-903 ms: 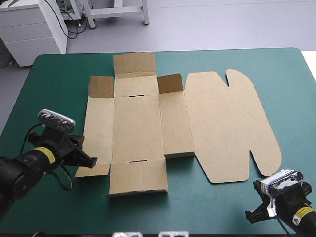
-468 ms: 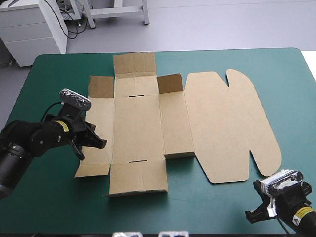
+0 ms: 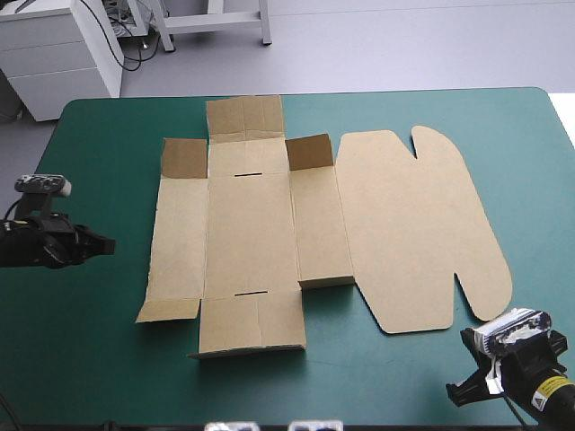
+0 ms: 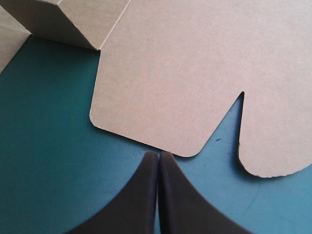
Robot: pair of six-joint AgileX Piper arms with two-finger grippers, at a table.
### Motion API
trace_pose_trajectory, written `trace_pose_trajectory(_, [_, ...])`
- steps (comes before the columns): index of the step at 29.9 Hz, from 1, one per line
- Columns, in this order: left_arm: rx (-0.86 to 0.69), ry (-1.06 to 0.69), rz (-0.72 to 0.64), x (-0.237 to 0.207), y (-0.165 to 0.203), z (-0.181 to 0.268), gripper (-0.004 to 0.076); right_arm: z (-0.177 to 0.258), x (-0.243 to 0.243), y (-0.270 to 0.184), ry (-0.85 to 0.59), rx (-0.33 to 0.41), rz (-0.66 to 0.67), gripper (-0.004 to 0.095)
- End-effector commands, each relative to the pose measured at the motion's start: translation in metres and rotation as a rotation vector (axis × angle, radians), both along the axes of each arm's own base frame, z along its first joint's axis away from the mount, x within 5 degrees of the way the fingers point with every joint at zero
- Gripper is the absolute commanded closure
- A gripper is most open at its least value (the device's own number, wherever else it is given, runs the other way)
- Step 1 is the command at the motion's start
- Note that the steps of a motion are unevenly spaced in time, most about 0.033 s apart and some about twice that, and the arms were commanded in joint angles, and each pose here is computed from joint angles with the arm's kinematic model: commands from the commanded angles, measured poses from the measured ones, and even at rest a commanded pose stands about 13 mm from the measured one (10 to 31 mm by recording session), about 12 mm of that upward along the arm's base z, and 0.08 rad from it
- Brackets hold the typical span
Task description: Fold the box
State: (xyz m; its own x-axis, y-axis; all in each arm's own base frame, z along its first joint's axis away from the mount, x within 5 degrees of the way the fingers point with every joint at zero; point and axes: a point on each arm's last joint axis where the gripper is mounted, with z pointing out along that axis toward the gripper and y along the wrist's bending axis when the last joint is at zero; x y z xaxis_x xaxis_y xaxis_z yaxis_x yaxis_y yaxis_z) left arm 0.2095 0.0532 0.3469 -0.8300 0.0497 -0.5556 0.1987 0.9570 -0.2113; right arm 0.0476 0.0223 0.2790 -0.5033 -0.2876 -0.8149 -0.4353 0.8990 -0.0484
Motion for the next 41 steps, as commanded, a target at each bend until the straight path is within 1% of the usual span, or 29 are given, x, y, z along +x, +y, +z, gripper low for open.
trace_pose_trajectory(1, [-0.027, -0.018, 0.006, -0.009, 0.007, 0.012, 0.0706, 0.011, 0.003, 0.001, -0.073, 0.016, 0.003, 0.0922])
trace_pose_trajectory(7, [0.046, 0.030, 0.019, -0.012, 0.014, 0.008, 0.0703, 0.011, 0.003, 0.001, -0.074, 0.016, 0.003, 0.0922])
trace_pose_trajectory(8, [0.053, 0.036, 0.020, -0.012, 0.015, 0.007, 0.0692, 0.011, 0.003, 0.001, -0.074, 0.016, 0.003, 0.0922])
trace_pose_trajectory(10, [0.046, 0.040, 0.020, -0.011, 0.016, 0.006, 0.0643, 0.011, 0.003, 0.001, -0.074, 0.016, 0.003, 0.0922])
trace_pose_trajectory(12, [0.022, 0.038, 0.020, -0.008, 0.016, 0.005, 0.0552, 0.011, 0.003, 0.001, -0.074, 0.016, 0.003, 0.0922])
trace_pose_trajectory(14, [-0.005, 0.049, 0.025, -0.004, 0.016, 0.001, 0.0432, 0.011, 0.003, 0.001, -0.074, 0.016, 0.003, 0.0922])
trace_pose_trajectory(17, [-0.069, 0.069, 0.052, 0.003, 0.017, -0.004, 0.0279, 0.011, 0.003, 0.001, -0.074, 0.016, 0.003, 0.0922])
trace_pose_trajectory(19, [-0.105, 0.093, 0.059, 0.008, 0.019, -0.012, 0.0222, 0.011, 0.003, 0.001, -0.074, 0.016, 0.003, 0.0922])
trace_pose_trajectory(25, [-0.235, 0.182, 0.033, 0.020, 0.019, -0.050, 0.0213, 0.011, 0.003, 0.001, -0.074, 0.016, 0.003, 0.0922])
trace_pose_trajectory(29, [-0.321, 0.191, 0.000, 0.026, 0.016, -0.078, 0.0213, 0.011, 0.003, 0.001, -0.074, 0.016, 0.003, 0.0922])
trace_pose_trajectory(31, [-0.355, 0.191, 0.004, 0.029, 0.016, -0.090, 0.0213, 0.011, 0.003, 0.001, -0.074, 0.016, 0.003, 0.0922])
trace_pose_trajectory(37, [-0.408, 0.262, -0.012, 0.035, 0.018, -0.121, 0.0213, 0.011, 0.003, 0.001, -0.074, 0.016, 0.003, 0.0922])
trace_pose_trajectory(41, [-0.442, 0.275, 0.012, 0.043, 0.022, -0.135, 0.0213, 0.011, 0.003, 0.001, -0.074, 0.016, 0.003, 0.0922])
